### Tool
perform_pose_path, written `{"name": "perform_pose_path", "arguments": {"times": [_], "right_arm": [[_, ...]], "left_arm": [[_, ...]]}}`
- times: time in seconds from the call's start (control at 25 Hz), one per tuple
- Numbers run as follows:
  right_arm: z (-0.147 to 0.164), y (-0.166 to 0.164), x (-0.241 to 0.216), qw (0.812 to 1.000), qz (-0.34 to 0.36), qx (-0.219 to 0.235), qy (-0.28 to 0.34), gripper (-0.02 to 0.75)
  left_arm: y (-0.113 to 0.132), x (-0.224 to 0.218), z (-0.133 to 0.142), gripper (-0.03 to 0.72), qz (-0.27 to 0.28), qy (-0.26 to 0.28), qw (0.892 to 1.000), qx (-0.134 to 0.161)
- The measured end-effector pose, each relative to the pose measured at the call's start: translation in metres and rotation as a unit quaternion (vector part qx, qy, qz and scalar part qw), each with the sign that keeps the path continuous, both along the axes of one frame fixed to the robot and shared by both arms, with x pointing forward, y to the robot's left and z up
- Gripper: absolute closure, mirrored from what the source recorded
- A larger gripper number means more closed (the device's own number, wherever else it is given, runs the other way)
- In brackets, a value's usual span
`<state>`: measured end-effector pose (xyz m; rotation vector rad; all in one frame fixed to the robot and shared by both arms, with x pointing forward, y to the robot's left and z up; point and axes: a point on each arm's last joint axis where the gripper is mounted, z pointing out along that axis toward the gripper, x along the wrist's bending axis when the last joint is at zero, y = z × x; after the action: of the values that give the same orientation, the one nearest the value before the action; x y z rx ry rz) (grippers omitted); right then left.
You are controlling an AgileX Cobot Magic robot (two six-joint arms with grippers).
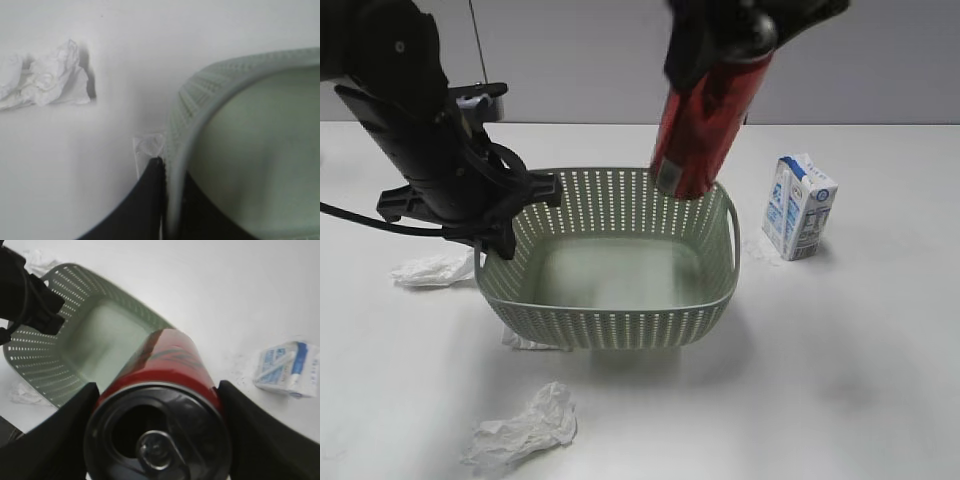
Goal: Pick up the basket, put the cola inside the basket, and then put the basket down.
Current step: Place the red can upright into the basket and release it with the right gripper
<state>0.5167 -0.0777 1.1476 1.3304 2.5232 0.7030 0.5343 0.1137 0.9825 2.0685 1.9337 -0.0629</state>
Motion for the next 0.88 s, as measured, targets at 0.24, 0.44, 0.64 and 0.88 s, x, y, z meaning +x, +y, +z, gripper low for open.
{"name": "perform_pose_path", "arguments": {"times": [0.24,0.44,0.64,0.88], "right_arm": [[-0.068,0.037,0.028,0.998,0.021,-0.034,0.050,0.231],[-0.110,0.048,0.042,0.994,0.024,-0.065,0.084,0.231],[-0.119,0.053,0.043,0.993,0.038,-0.060,0.096,0.231],[-0.112,0.055,0.041,0.991,0.055,-0.060,0.109,0.087]], "left_arm": [[0.000,0.000,0.000,0.686,0.000,0.000,1.000,0.000],[0.000,0.000,0.000,0.686,0.000,0.000,1.000,0.000],[0.002,-0.001,-0.002,0.685,-0.006,0.005,1.000,0.012],[0.001,-0.001,-0.001,0.685,-0.004,0.002,1.000,0.008]]}}
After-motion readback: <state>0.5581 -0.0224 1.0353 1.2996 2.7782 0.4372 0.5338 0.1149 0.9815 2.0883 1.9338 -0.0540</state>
